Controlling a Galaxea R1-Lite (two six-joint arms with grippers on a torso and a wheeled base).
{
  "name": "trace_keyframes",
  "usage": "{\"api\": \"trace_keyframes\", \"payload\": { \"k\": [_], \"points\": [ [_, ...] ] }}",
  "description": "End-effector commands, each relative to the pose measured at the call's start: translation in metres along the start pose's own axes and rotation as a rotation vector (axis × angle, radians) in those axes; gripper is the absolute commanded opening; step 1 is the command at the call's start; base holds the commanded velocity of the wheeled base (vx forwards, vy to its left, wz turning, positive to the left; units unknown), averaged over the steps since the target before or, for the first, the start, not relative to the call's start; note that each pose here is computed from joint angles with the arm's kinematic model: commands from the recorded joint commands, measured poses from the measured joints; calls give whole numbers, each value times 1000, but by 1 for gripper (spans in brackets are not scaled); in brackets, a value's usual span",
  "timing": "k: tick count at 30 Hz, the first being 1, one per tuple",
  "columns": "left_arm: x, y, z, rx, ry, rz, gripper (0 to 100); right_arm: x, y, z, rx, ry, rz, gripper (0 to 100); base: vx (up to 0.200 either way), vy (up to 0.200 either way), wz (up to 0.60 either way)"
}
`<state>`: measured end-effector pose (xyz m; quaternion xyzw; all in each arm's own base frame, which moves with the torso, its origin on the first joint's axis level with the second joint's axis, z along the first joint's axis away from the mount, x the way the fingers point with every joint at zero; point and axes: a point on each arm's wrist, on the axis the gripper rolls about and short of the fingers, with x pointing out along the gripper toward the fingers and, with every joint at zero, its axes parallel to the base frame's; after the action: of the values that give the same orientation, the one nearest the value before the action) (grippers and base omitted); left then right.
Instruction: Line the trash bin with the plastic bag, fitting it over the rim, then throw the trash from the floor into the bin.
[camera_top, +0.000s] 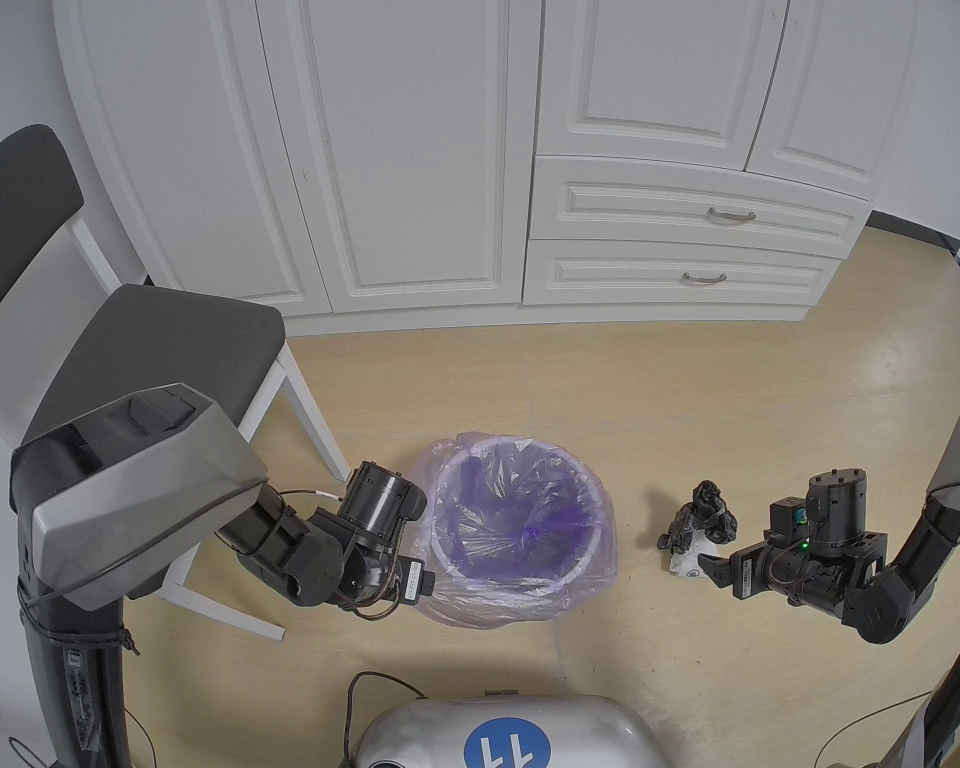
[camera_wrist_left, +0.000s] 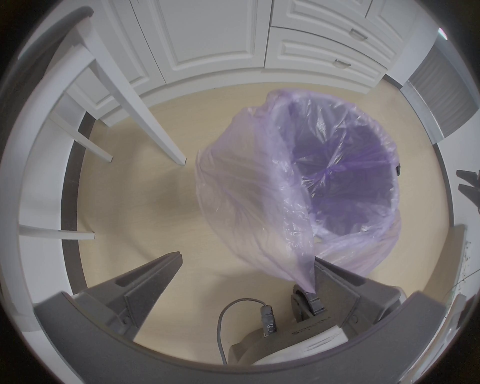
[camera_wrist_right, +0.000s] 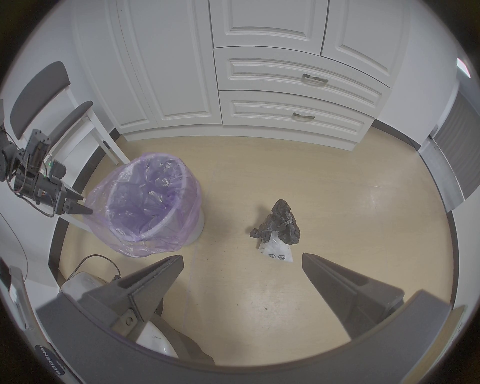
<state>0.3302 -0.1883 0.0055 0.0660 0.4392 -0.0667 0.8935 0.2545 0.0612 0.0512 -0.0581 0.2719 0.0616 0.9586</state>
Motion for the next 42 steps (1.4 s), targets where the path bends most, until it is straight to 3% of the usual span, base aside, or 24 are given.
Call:
{"api": "trace_keyframes", "payload": {
  "k": [1,12,17,22,28,42],
  "points": [
    [28,4,-12,2,61,16,100,3,1,-3,-2,14,0,100,0,0,0],
    [90,22,7,-16,47,46,100,13,-1,-9,1,46,-7,100,0,0,0],
    [104,27,28,-44,17,24,100,20,-1,-11,2,60,-9,100,0,0,0],
    [120,35,58,-86,-76,26,100,21,-1,-12,2,65,-10,100,0,0,0],
    [134,40,79,-125,-104,34,100,22,0,-13,4,66,-9,100,0,0,0],
    [162,44,67,-169,-80,42,100,37,2,-21,7,25,-10,100,0,0,0]
  ]
}}
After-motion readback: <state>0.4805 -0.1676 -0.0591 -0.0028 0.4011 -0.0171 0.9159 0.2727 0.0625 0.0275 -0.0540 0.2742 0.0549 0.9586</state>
